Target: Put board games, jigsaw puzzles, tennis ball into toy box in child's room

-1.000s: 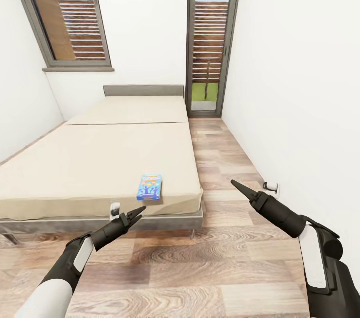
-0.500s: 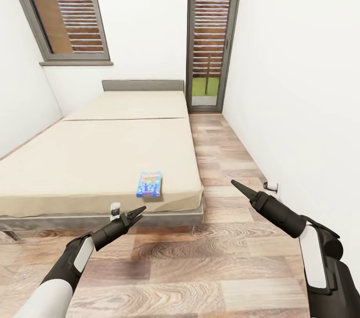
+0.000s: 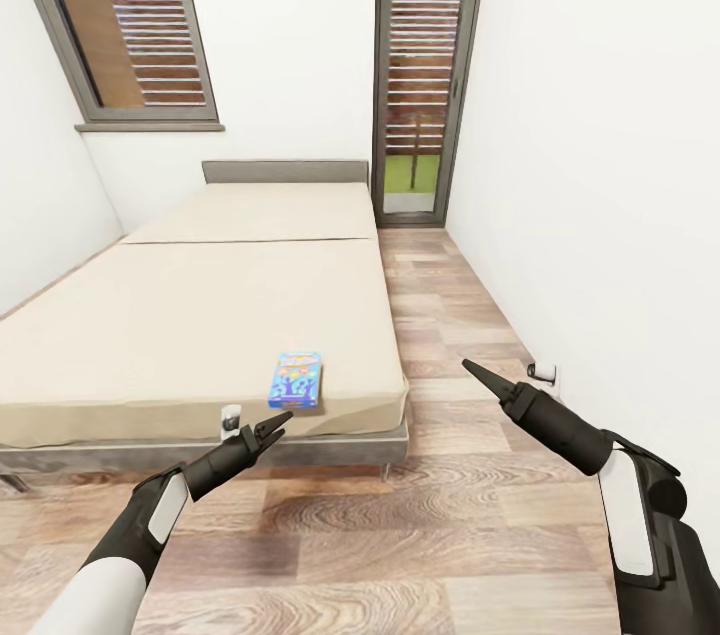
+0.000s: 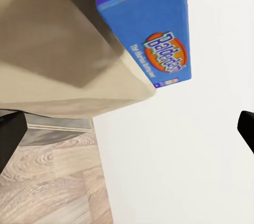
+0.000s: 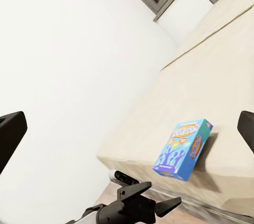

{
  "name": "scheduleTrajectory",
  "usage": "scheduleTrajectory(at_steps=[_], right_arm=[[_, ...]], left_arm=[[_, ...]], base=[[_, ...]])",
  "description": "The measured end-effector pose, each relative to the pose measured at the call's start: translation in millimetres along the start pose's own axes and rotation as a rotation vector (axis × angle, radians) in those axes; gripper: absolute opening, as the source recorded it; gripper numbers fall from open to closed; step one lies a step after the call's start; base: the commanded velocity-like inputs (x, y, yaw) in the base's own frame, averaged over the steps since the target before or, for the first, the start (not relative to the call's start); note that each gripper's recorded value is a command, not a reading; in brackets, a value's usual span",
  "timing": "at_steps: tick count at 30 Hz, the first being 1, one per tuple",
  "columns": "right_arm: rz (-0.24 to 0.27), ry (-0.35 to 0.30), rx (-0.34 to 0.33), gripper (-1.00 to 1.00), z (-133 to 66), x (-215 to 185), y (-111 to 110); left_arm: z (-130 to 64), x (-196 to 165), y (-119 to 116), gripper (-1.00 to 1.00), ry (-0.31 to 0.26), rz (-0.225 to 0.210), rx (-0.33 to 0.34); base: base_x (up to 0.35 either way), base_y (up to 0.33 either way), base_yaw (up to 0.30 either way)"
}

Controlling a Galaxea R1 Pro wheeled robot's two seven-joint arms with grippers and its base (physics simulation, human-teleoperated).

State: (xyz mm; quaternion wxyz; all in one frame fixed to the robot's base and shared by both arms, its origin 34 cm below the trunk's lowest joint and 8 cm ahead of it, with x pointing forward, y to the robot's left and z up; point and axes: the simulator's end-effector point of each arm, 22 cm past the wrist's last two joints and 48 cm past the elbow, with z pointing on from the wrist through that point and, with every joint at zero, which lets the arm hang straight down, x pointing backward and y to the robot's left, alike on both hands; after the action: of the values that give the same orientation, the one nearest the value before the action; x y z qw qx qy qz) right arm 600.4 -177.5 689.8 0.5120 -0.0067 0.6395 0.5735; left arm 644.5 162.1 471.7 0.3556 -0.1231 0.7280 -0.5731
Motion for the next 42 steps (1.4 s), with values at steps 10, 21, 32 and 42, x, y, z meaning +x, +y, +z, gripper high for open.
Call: scheduleTrajectory(at_steps=[10, 21, 32, 42], right_arm=[[0.0, 0.0, -0.001, 1.0, 0.0, 0, 0], [0.0, 0.0, -0.001, 1.0, 0.1, 0, 0], [-0.015, -0.007, -0.013, 1.0, -0.5, -6, 11], [-0.025, -0.011, -0.021, 1.0, 2.4, -16, 22]], left_arm=[[0.0, 0, 0, 1.0, 0.0, 0.0, 0.0], [-0.1, 0, -2, 1.0, 0.0, 0.0, 0.008], [-0.8, -5, -13, 1.0, -0.006, 0.016, 0.02], [-0.4, -13, -27, 1.0, -0.009, 0.023, 0.026]], base=[[0.04, -0.037, 0.0], [0.006, -0.005, 0.0], [0.0, 0.0, 0.0], [0.0, 0.0, 0.0]])
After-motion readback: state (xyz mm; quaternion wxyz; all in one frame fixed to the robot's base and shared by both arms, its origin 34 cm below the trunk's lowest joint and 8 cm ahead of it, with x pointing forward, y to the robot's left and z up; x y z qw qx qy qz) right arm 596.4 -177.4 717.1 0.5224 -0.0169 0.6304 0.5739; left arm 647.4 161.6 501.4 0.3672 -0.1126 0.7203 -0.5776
